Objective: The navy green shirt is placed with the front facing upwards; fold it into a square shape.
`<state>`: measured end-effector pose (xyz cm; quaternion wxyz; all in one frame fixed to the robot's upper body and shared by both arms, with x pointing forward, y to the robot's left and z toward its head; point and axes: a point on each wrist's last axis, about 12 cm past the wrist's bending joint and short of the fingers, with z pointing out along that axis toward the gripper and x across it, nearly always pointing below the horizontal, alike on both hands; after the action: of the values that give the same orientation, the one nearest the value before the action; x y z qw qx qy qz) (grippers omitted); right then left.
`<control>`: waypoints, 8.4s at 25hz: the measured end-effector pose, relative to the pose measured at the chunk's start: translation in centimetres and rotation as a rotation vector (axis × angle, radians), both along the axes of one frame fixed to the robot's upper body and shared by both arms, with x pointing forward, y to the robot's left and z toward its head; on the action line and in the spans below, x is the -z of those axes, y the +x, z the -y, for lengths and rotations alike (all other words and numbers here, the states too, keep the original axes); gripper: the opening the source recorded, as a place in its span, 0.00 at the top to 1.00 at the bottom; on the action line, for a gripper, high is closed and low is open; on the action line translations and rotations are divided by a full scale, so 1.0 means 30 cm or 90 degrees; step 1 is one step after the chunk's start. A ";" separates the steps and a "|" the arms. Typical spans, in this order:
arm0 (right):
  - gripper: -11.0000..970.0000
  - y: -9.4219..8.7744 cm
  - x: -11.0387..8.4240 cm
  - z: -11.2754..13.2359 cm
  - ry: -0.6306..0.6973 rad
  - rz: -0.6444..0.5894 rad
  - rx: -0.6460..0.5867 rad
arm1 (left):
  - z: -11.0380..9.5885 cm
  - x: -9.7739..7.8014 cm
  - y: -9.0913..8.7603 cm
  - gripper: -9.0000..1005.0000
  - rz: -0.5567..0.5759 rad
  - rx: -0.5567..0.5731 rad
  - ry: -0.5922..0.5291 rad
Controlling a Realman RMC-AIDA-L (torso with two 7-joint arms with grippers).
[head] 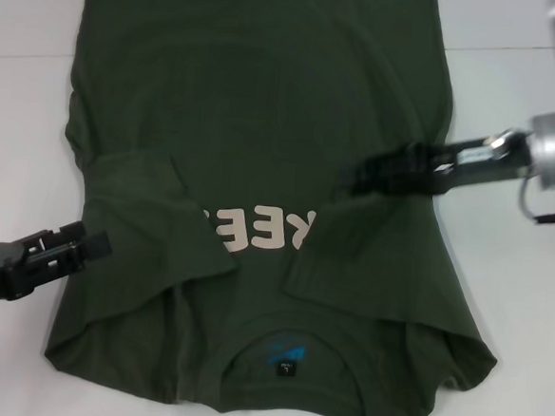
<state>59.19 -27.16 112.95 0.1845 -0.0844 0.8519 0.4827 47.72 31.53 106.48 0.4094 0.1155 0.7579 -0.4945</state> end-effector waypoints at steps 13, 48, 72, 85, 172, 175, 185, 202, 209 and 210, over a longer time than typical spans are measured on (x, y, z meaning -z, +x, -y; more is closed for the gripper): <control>0.58 -0.126 -0.026 0.252 0.077 0.161 0.073 | -0.004 -0.030 0.024 0.23 -0.013 0.015 -0.015; 0.21 -0.381 0.086 0.208 0.046 0.408 -0.196 | -0.073 -0.053 -0.103 0.23 -0.011 0.061 -0.025; 0.21 -0.344 0.056 0.232 0.030 0.359 -0.186 | -0.120 -0.054 -0.124 0.23 -0.120 0.036 -0.023; 0.21 -0.314 0.001 0.270 -0.065 0.309 -0.216 | -0.155 -0.060 -0.120 0.24 -0.328 0.015 -0.011; 0.21 -0.308 0.015 0.237 -0.042 0.297 -0.203 | -0.101 0.029 0.043 0.23 -0.496 -0.103 0.084; 0.21 -0.308 0.015 0.237 -0.042 0.297 -0.203 | -0.098 0.032 0.041 0.24 -0.499 -0.102 0.082; 0.21 -0.310 0.016 0.238 -0.041 0.296 -0.203 | -0.091 0.033 0.045 0.24 -0.499 -0.096 0.081; 0.21 -0.311 0.015 0.238 -0.040 0.296 -0.204 | -0.074 0.038 0.050 0.24 -0.500 -0.086 0.081; 0.21 -0.311 0.015 0.237 -0.039 0.296 -0.204 | -0.076 0.040 0.050 0.24 -0.501 -0.089 0.081; 0.21 -0.310 0.015 0.236 -0.039 0.296 -0.204 | -0.077 0.040 0.050 0.24 -0.501 -0.090 0.081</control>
<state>49.87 -34.24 112.49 0.2936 -0.3322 0.7768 0.4473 49.22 33.83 105.29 0.1132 -0.1099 0.8919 -0.4238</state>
